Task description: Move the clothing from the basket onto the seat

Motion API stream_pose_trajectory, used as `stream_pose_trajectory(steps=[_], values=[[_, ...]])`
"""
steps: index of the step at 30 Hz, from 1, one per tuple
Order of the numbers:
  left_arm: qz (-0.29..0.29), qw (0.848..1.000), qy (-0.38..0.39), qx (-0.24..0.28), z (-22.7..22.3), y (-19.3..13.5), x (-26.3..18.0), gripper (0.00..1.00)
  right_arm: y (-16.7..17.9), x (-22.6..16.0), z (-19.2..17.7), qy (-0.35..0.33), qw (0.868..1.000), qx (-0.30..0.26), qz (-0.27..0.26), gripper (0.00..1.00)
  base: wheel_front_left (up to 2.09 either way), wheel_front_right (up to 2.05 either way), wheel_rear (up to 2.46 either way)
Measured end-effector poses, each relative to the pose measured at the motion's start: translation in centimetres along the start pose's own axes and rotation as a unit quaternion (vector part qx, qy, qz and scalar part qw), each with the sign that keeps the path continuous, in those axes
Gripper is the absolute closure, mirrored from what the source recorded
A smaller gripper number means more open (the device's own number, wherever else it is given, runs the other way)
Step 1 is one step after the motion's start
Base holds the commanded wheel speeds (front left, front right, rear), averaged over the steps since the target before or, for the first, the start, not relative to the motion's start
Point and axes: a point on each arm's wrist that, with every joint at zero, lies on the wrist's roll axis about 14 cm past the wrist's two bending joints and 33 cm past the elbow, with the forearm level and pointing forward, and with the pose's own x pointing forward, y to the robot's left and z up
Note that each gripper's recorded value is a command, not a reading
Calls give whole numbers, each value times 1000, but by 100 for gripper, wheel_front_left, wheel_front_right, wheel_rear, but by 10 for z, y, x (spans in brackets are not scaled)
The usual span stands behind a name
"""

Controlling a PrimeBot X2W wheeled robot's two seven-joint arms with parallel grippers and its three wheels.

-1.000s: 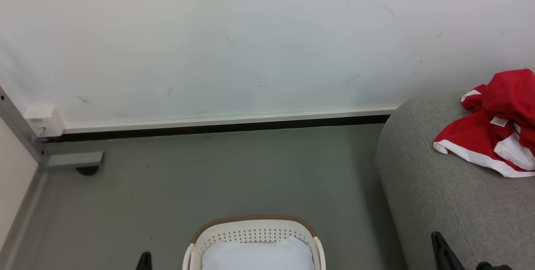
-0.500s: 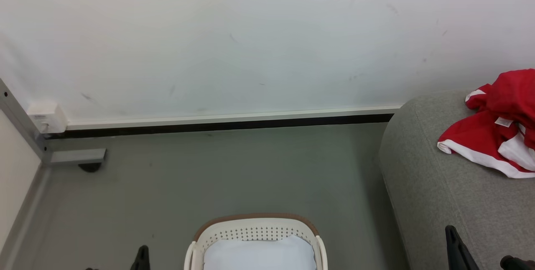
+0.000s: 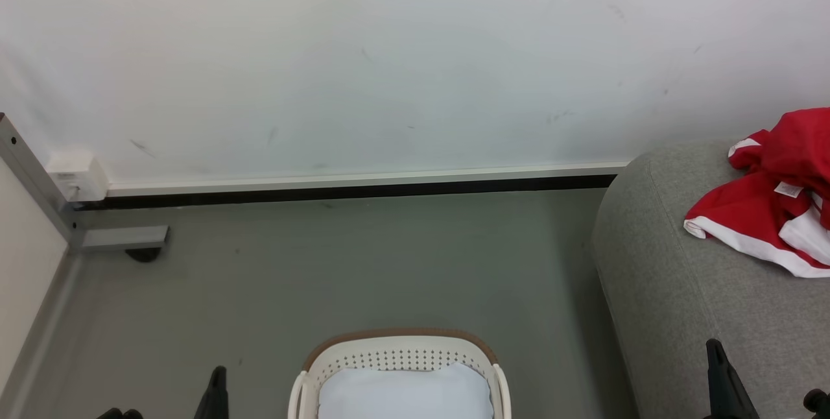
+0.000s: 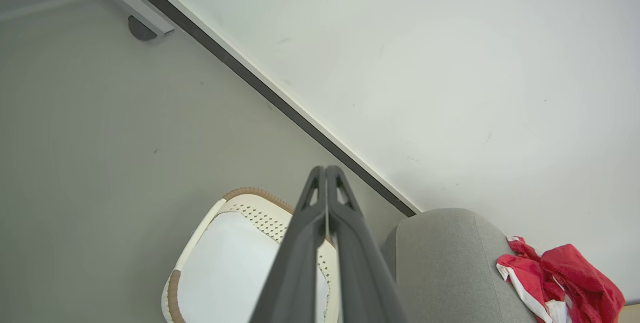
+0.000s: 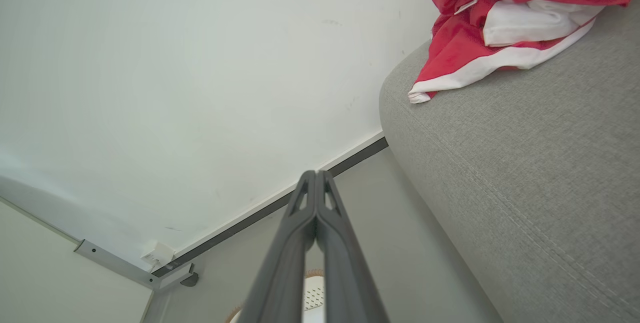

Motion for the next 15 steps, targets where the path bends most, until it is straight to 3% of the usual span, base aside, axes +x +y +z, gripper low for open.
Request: stream_pose_trajectory(steps=[15], values=[[-7, 995, 0, -99, 9, -3, 5, 100, 2, 8, 6, 0, 995, 99, -2, 100, 0, 0, 0]])
